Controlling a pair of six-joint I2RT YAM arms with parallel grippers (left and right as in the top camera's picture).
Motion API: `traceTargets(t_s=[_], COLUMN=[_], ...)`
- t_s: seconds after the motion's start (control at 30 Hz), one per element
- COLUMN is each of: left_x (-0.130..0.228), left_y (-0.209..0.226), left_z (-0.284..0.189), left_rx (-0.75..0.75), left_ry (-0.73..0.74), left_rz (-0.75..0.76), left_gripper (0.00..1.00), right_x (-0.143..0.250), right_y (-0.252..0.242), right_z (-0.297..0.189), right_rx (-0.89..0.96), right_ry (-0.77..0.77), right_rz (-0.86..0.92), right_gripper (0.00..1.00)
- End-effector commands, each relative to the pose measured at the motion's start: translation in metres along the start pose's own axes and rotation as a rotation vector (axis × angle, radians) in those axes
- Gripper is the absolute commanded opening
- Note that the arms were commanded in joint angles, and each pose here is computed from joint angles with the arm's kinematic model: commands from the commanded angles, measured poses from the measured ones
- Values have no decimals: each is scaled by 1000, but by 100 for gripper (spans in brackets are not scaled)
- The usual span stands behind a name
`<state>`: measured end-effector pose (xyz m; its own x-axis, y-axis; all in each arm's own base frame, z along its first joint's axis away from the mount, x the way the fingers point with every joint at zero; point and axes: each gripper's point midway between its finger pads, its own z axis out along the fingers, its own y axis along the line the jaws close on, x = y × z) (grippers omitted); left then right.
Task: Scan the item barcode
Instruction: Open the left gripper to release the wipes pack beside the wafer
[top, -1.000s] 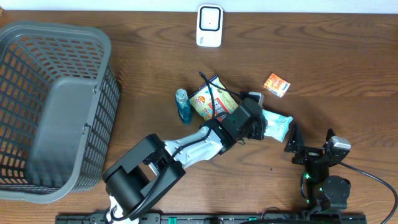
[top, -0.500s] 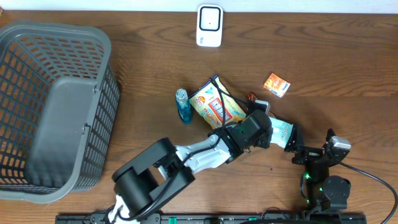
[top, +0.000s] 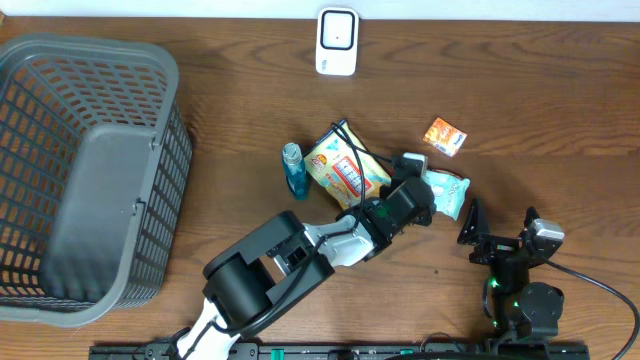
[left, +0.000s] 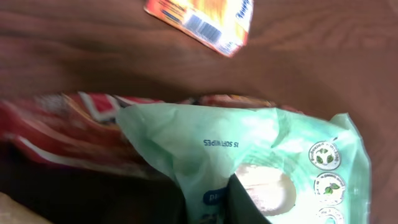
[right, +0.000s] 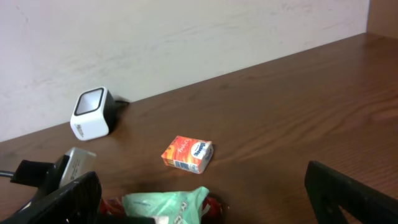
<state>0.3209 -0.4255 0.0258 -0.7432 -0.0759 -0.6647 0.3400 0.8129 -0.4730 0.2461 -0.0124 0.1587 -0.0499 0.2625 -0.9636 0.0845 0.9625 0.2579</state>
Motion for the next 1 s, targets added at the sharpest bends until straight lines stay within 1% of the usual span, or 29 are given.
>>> traceTargets(t_s=[0.0,0.03,0.1,0.13,0.17,0.2,0.3,0.5,0.57,0.63,0.7,0.77,0.87,0.97], left_x=[-21,-19,-16,-15,-13,-13,-17,-48,-60,-69,-85,-105,-135,-171], left_y=[2,0,-4,-5,-6,-6,-13,-19,-25,-29,-24,-11,4,19], left_z=[3,2,0,-2,-4,-6,-17,-48,-60,-72,-87,-103,-130,-162], left_rx=[-5,6,23,21,15,13,13,-22,-16,-17,-74,-163,-234,-279], left_ry=[-40,-26,0,6,16,22,30,-21,-40,-49,-72,-102,-121,-150], left_rz=[19,20,23,25,39,63,156,178,245,344,407,426,434,396], left_gripper=[27,36,60,75,84,90,99,100,100,99,99,99,99,99], right_x=[1,1,1,1,1,1,1,1,1,1,1,1,1,1], right_y=[2,2,2,2,2,2,2,2,2,2,2,2,2,2], right_z=[0,0,0,0,0,0,0,0,0,0,0,0,0,0], right_rx=[-7,-7,-7,-7,-7,-7,-7,-7,-7,-7,-7,-7,-7,-7], right_ry=[1,1,1,1,1,1,1,1,1,1,1,1,1,1], right_rz=[-14,-14,-14,-14,-14,-14,-14,-14,-14,-14,-14,-14,-13,-14], right_gripper=[99,99,99,99,99,99,99,99,99,99,99,99,99,99])
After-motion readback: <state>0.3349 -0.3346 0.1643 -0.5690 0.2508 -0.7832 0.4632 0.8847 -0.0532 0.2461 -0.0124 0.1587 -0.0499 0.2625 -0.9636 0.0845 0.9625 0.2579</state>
